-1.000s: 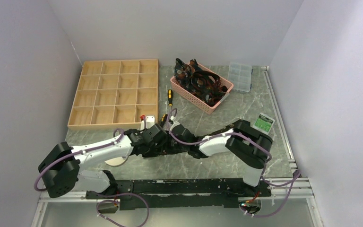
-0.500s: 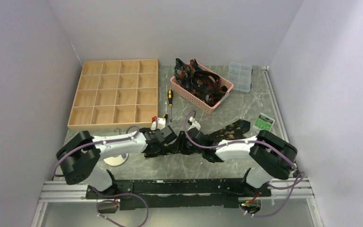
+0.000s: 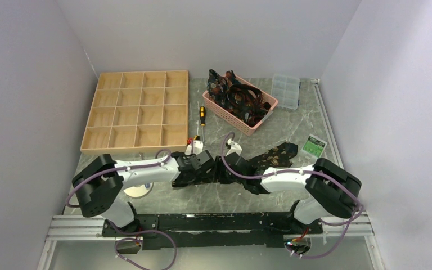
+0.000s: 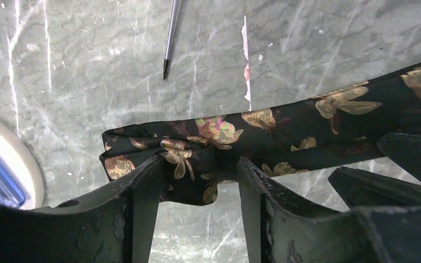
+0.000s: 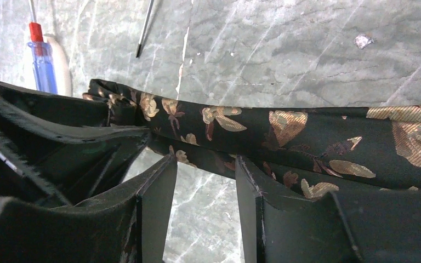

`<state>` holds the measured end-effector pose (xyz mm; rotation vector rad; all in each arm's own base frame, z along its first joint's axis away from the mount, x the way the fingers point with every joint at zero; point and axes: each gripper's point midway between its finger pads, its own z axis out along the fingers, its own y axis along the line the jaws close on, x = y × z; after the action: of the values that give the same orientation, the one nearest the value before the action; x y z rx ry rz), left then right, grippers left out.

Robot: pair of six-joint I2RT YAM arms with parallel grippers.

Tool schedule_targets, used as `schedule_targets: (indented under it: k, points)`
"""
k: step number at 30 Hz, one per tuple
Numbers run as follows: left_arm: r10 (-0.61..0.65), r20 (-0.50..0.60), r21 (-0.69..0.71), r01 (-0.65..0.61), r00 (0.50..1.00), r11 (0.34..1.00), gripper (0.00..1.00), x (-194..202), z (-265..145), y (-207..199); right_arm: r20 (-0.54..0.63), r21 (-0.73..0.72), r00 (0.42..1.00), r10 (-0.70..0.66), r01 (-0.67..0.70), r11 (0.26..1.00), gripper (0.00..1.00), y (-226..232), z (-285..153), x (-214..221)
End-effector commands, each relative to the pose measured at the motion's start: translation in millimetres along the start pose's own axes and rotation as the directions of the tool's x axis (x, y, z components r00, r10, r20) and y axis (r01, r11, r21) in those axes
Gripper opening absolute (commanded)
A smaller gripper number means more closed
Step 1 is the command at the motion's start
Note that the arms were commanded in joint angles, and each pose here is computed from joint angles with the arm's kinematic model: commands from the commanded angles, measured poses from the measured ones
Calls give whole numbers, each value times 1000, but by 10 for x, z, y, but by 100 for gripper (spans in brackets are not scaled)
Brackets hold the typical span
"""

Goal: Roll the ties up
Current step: Roll the tie at the center of the board.

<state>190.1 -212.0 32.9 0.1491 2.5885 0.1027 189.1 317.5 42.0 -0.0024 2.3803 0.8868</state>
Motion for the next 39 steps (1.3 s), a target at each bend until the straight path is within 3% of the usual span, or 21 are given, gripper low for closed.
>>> schedule_targets:
  k: [1, 6, 12, 18, 22, 29, 39]
  points:
    - [-56, 42, 76, 53, 998, 996, 59, -172, -234, -80, 46, -18, 996, -75, 76, 997, 49, 100, -42, -164]
    - [-125, 73, 133, 114, 990, 984, 69, -222, -440, 3, 59, -55, 990, -128, 131, 990, 50, 269, -85, -261]
    - [-280, 131, 191, 253, 951, 948, 72, -231, -593, 245, 35, -134, 978, -206, 208, 969, 50, 609, -71, -267]
    - [-504, 63, 308, 464, 861, 831, 73, -189, -416, 517, -34, -141, 970, -242, 235, 962, 52, 834, 125, -197]
    - [-575, 43, 352, 526, 817, 774, 76, -159, -353, 603, -79, -123, 964, -254, 243, 962, 54, 877, 275, -126]
    - [-626, -6, 386, 580, 780, 718, 77, -94, -245, 630, -106, -95, 958, -267, 257, 962, 50, 838, 426, -59]
    - [-597, -34, 436, 549, 802, 713, 76, -44, -175, 552, -146, -46, 957, -250, 245, 968, 42, 575, 465, 114]
